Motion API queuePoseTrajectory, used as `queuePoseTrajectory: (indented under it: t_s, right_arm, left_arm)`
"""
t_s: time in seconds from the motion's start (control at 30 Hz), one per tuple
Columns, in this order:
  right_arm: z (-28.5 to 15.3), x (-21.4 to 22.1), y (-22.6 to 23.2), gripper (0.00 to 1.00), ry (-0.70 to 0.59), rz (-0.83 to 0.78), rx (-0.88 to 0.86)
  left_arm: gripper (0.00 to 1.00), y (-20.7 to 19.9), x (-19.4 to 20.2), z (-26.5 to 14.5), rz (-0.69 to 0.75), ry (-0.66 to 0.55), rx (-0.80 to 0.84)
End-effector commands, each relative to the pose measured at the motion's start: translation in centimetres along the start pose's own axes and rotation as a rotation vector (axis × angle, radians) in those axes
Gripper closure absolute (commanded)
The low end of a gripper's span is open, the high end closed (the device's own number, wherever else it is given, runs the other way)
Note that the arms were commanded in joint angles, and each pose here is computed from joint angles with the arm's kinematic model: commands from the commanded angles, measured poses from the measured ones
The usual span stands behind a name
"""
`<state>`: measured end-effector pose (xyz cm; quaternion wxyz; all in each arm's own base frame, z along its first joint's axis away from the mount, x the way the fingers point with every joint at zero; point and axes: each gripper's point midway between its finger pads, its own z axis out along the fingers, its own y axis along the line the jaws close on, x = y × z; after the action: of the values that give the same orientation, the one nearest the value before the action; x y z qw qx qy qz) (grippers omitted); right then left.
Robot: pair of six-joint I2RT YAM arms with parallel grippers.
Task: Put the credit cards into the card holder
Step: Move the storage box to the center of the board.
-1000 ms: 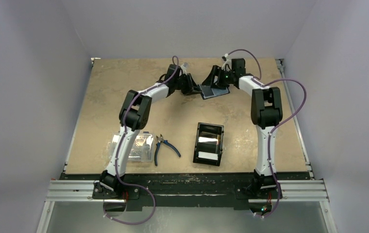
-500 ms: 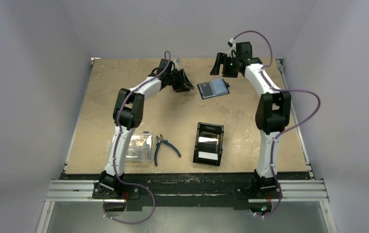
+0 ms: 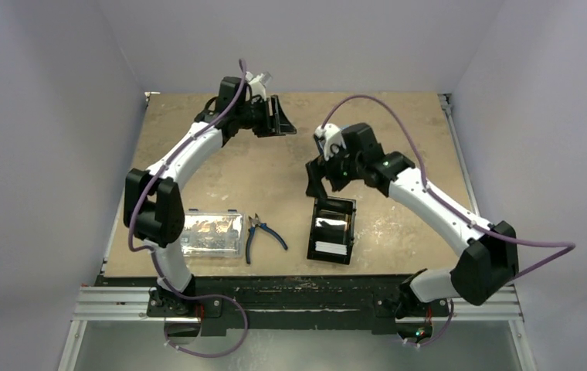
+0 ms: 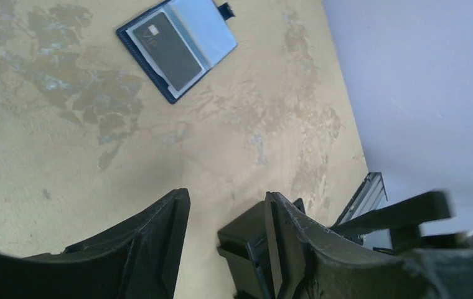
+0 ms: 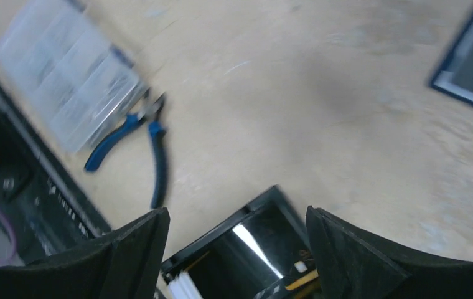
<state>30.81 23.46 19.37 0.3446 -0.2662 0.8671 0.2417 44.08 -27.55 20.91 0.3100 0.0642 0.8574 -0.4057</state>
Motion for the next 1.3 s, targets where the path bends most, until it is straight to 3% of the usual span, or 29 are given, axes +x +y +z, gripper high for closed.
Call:
queuePoseTrajectory:
  t_s: [0.0, 0.13, 0.27, 0.4, 0.6, 0.93, 1.27]
  right_arm:
    - [-0.6, 3.6, 3.9, 0.1, 0.037, -0.223, -0.15]
    - [-2.3, 6.0, 4.3, 0.08, 0.027, -0.335, -0.18]
    - [-2.8, 10.3, 4.6, 0.01, 0.132, -0.457, -0.281]
    - [-2.1, 12.7, 5.5, 0.01, 0.195, -0.555, -0.422]
    - [-1.8, 14.1, 6.5, 0.01, 0.228, -0.605, -0.54]
    - [1.4, 19.4, 6.2, 0.05, 0.457, -0.602, -0.608]
    - [1.1, 20.4, 7.2, 0.14, 0.485, -0.632, -0.663]
  left_arm:
    - [0.48, -1.1, 0.9, -1.2, 0.064, -0.014, 0.038]
    - [0.48, -1.1, 1.3, -1.4, 0.087, -0.019, 0.014]
    - [0.49, -2.2, 1.9, -1.2, 0.054, -0.003, 0.079]
    - [0.49, -3.3, 1.7, -1.6, 0.051, -0.019, 0.125]
    - [0.49, -3.1, 1.6, -1.7, 0.064, -0.02, 0.11]
    - [0.5, -2.2, 1.7, -1.4, 0.022, -0.01, 0.127]
    - [0.5, -1.7, 1.3, -1.5, 0.003, -0.017, 0.138]
